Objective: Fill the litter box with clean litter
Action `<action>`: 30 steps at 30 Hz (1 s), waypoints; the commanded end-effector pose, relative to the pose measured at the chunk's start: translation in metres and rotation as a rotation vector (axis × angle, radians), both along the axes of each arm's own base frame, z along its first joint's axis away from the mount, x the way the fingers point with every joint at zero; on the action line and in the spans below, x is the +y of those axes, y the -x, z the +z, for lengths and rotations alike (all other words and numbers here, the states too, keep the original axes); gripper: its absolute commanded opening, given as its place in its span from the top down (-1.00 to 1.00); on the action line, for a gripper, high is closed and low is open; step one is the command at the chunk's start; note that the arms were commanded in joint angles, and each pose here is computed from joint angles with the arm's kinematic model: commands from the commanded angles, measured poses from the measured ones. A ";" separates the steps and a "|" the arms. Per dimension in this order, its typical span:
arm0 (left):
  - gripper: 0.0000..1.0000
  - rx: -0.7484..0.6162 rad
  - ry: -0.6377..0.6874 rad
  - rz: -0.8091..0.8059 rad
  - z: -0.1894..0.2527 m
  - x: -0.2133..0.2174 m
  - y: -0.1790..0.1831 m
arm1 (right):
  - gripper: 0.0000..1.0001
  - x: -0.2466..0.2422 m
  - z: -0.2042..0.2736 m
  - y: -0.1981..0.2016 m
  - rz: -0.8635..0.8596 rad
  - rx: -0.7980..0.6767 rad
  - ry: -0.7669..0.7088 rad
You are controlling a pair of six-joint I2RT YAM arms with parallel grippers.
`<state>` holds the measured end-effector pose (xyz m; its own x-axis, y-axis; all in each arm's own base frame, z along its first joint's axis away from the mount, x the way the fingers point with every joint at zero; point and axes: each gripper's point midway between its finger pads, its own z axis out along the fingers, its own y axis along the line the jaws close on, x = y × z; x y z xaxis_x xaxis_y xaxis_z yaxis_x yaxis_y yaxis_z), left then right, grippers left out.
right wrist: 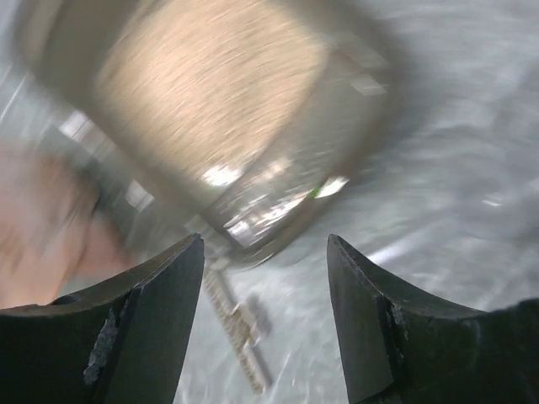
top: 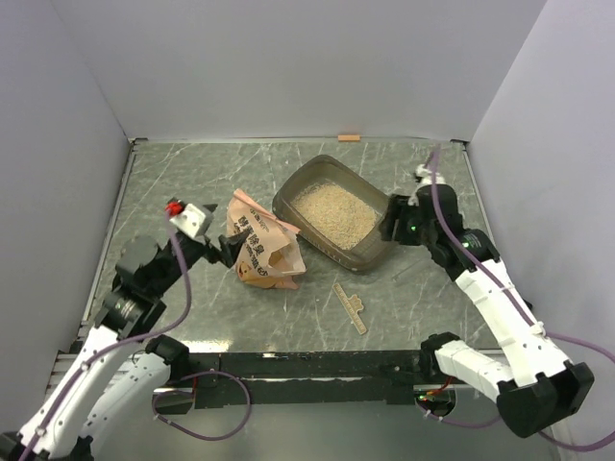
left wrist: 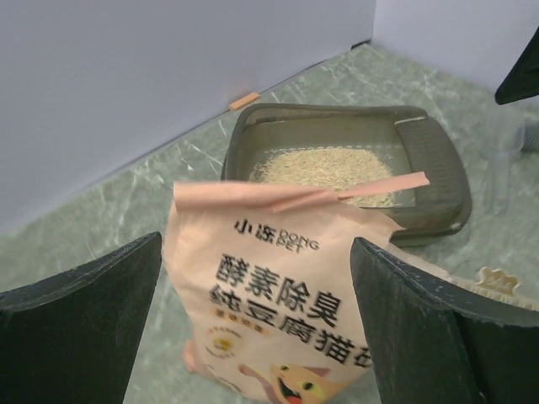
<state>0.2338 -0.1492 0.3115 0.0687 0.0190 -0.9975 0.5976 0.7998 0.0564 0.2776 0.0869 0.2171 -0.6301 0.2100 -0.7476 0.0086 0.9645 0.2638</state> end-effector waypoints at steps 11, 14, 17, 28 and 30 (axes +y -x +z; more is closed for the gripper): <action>-0.94 -0.336 -0.670 -0.250 -0.004 -0.035 -0.032 | -0.42 0.058 0.010 0.061 0.386 -0.046 0.018; -0.94 -0.353 -0.775 -0.238 -0.003 -0.032 -0.042 | -0.43 0.063 0.002 0.072 0.427 -0.057 -0.025; -0.94 -0.355 -0.880 -0.203 -0.008 -0.027 -0.057 | -0.44 0.073 -0.005 0.082 0.476 -0.056 -0.085; -0.94 -0.242 -1.116 -0.224 -0.066 -0.022 -0.086 | -0.48 0.086 -0.024 0.100 0.561 -0.037 -0.142; -0.94 -0.239 -1.138 -0.230 -0.065 -0.024 -0.090 | -0.49 0.090 -0.024 0.104 0.583 -0.041 -0.174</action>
